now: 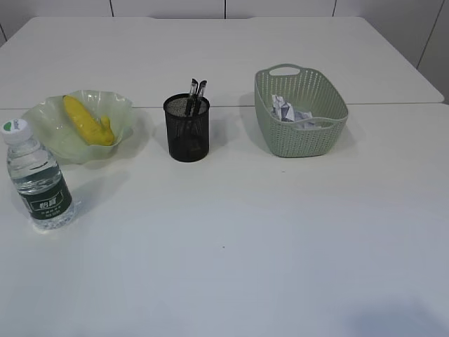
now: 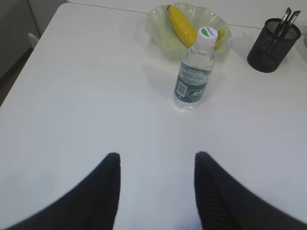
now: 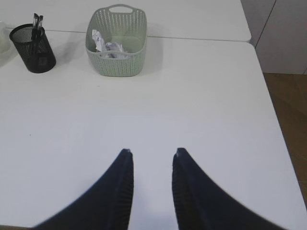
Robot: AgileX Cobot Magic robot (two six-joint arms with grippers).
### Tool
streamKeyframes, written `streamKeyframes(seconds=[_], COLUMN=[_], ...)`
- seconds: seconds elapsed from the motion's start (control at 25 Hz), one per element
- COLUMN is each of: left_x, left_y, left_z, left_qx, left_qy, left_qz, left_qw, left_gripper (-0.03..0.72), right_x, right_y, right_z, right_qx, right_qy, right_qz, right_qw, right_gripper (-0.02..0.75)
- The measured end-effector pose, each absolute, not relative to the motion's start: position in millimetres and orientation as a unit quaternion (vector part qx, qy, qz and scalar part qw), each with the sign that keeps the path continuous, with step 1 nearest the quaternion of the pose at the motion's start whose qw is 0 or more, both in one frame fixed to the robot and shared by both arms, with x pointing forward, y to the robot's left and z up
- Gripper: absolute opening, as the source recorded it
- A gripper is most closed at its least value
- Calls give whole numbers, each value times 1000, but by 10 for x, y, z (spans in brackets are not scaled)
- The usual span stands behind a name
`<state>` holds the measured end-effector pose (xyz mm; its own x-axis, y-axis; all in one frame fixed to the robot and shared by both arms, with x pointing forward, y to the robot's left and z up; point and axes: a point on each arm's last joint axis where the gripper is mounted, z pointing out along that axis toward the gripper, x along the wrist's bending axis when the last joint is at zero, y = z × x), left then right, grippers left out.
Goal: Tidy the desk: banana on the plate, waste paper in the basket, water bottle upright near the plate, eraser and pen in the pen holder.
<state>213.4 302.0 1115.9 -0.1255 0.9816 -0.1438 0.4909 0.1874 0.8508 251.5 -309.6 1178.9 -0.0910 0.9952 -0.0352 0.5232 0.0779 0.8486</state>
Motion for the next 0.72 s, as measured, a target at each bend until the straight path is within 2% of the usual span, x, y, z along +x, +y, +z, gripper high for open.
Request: streamKeyframes(seconds=[0.16,0.4,0.72], left_x=[2114,2048,2116], left_y=[3019,3017,3001], left_z=[11152,10977,10663], left_qx=[545,544,558], left_qy=[673,669,680], left_qz=[331,336,308], left_qw=[376,379,362], left_gripper=[394,406,528], right_x=[2414,2246,2238], right_y=[-3114,-3155,-3156], right_z=[11585,11381,11132], right_qx=[583,579,584], right_qy=[653,647,654], right_qz=[349,361,348], right_qw=[335,341,331], right_gripper=[254,347,358])
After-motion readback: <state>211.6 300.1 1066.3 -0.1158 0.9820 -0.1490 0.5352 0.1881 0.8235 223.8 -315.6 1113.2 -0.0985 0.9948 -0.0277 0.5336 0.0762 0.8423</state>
